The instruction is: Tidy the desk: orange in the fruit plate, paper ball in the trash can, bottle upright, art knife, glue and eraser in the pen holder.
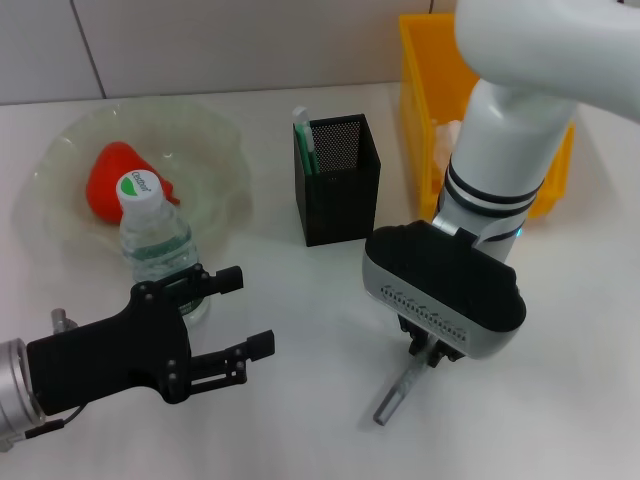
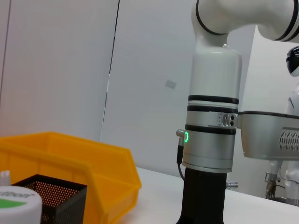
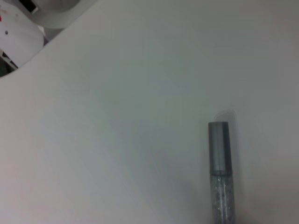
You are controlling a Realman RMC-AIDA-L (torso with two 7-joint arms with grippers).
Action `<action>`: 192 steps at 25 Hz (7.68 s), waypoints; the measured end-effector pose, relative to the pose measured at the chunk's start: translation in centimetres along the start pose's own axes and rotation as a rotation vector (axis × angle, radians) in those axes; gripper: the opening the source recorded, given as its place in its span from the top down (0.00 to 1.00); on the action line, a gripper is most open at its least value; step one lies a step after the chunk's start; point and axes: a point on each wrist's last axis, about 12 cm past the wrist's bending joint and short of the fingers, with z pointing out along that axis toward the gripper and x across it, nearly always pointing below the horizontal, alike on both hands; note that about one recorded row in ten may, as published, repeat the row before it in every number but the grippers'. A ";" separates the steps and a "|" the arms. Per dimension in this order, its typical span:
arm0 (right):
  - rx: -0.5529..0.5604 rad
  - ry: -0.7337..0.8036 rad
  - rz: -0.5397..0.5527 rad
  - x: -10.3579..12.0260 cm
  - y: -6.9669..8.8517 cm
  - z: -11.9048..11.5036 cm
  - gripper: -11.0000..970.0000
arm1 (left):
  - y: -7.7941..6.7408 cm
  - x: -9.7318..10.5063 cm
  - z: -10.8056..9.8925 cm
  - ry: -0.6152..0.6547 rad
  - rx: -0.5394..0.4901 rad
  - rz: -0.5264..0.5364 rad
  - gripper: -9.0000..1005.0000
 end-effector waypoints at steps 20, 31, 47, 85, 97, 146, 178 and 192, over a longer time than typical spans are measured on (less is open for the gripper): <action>0.257 -0.068 0.184 2.1 -0.5 -7.8 0.84 | 0.0 -0.5 -0.1 -0.021 0.012 0.013 0.19; 0.489 0.137 0.140 3.0 -0.5 -13.6 0.85 | 0.1 -0.6 0.1 -0.022 0.020 0.005 0.19; 0.517 0.421 0.026 3.2 -2.1 -14.6 0.85 | 0.1 -0.5 0.6 -0.019 0.020 0.011 0.19; 0.453 0.500 -0.145 3.3 -5.7 -11.7 0.81 | -0.1 0.1 0.6 -0.023 0.008 0.001 0.19; 0.419 0.513 -0.176 3.2 -6.3 -10.6 0.79 | -0.3 0.5 0.5 -0.033 -0.002 0.002 0.19; 0.634 0.217 0.127 2.2 -3.3 -18.9 0.64 | -0.4 0.2 -0.1 -0.053 0.003 0.012 0.19; 0.630 -1.299 1.009 3.8 21.8 3.7 0.21 | -1.2 -0.2 -0.1 -0.020 0.165 -0.019 0.19; 0.635 -1.227 1.010 4.1 20.3 4.3 0.21 | -0.6 -0.3 0.5 0.011 0.163 -0.042 0.19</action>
